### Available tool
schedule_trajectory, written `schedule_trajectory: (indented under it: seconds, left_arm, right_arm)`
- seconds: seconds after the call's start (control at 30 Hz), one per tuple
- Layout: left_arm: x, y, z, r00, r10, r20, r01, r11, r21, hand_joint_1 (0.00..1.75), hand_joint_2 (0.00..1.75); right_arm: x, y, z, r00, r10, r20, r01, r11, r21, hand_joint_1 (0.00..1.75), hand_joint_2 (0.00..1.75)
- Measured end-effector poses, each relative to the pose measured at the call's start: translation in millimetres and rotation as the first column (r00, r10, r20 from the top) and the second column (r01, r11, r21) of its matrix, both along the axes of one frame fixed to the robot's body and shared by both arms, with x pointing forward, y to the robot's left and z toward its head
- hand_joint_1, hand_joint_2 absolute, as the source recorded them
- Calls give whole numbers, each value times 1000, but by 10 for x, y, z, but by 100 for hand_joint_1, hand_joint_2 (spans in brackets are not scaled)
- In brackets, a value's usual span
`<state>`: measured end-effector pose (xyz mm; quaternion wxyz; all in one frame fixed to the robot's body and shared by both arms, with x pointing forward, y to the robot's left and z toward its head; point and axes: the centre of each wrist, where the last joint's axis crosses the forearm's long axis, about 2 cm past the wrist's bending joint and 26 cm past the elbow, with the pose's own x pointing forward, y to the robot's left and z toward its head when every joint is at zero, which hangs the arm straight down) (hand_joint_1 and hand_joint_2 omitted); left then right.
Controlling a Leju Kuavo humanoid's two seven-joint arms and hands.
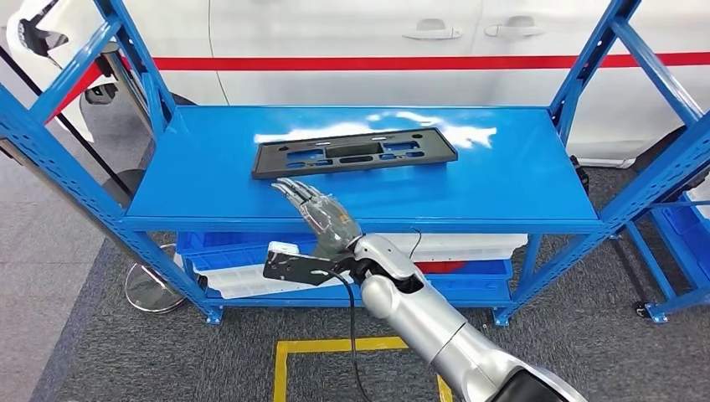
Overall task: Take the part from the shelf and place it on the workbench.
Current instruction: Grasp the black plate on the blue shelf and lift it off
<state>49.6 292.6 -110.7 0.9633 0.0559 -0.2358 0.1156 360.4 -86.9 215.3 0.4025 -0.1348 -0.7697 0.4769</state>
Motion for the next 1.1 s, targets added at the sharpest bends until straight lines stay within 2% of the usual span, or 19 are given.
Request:
schedule_trajectory:
  seconds: [0.1, 0.17, 0.23, 0.3, 0.43, 0.57, 0.87, 1.1]
  left_arm:
    - [5, -2, 1, 1000, -2, -5, 2, 1000, 1, 0, 0]
    - [-2, -3, 0, 1000, -3, -10, 3, 1000, 7, 0, 0]
    - [1, -2, 0, 1000, -6, -14, 7, 1000, 16, 0, 0]
    - [-2, -2, 0, 1000, -13, -19, 13, 1000, 22, 0, 0]
    - [-8, -25, 0, 999, -26, -29, 27, 999, 24, 0, 0]
    - [16, -52, 3, 999, -39, -28, 40, 999, 19, 0, 0]
    - [9, -33, 1, 997, -65, -32, 66, 998, 10, 0, 0]
    - [61, -26, 8, 995, -94, -28, 94, 996, 5, 0, 0]
  right_arm:
    - [-9, 9, -62, 994, -69, 86, 73, 996, -44, 0, 175]
    - [-12, 10, -64, 968, -139, 207, 159, 984, -81, 0, 175]
    - [-19, 8, -64, 909, -204, 364, 263, 958, -119, 0, 175]
    - [-31, 4, -80, 834, -225, 503, 338, 930, -144, 0, 175]
    - [-12, -37, -76, 748, -210, 630, 394, 904, -165, 0, 175]
    - [42, -97, -40, 723, -222, 655, 436, 881, -184, 0, 175]
    - [135, -154, -42, 757, -267, 596, 505, 818, -275, 0, 175]
    - [272, -316, -75, 758, -321, 568, 562, 764, -318, 0, 175]
